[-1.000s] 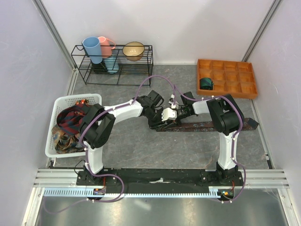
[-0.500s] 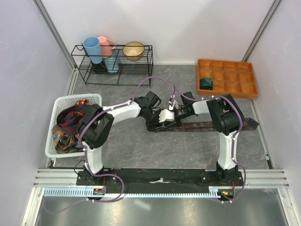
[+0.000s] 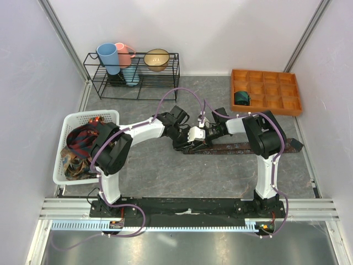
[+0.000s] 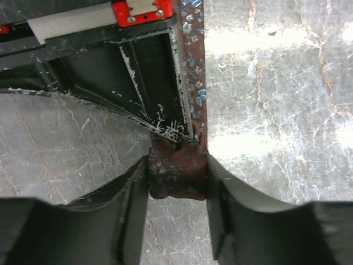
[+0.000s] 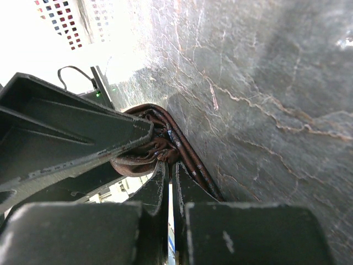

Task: Roll the ties
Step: Roll the tie at the center of the board.

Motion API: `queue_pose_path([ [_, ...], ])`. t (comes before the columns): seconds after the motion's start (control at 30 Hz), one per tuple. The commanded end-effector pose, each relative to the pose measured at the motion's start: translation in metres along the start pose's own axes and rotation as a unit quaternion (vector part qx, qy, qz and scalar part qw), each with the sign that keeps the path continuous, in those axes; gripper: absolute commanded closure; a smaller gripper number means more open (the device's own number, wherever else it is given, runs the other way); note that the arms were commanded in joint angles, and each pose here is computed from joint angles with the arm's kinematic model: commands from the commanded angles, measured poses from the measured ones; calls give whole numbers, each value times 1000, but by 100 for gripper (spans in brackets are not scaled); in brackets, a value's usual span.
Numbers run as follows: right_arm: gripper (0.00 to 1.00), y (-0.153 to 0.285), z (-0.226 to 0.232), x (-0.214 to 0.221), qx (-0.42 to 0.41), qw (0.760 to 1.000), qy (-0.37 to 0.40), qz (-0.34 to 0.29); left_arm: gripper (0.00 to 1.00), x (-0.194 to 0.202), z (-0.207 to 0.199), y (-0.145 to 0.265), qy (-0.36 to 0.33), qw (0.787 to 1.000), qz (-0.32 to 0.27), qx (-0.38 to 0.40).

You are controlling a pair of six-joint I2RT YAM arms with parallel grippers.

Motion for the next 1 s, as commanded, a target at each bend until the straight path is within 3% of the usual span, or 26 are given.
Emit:
queue_pose_path([
  [0.0,100,-7,-35,5,63,998,8,-3,57,-26,3,1,-27,999,-33,7],
  [0.17,100,-8,-35,4,63,998,7,-3,59,-32,-2,-9,-25,999,-26,14],
  [0.43,100,-8,-31,1,56,998,9,-5,55,-1,1,-28,-9,997,69,-15],
  [0.6,100,-5,-21,-1,42,999,23,-10,66,25,-6,-27,-6,993,116,-10],
  [0.67,96,-2,-15,-2,35,999,28,-12,71,33,-12,-26,-5,992,128,-3],
  [0.8,79,14,0,-11,17,999,34,-31,76,52,-24,-22,-1,989,147,12],
  [0.97,75,32,26,-17,-9,998,46,-45,78,57,-23,-21,4,989,148,15],
])
Point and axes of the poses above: each gripper's point midway between its finger pads, its own y axis back along the fingers, its own z axis along the line the jaws close on, x = y × z, the point moved 2 cm from there along y, back along the fingers, and after that the axes turned 3 degrees about y, right-handed, at the moved point
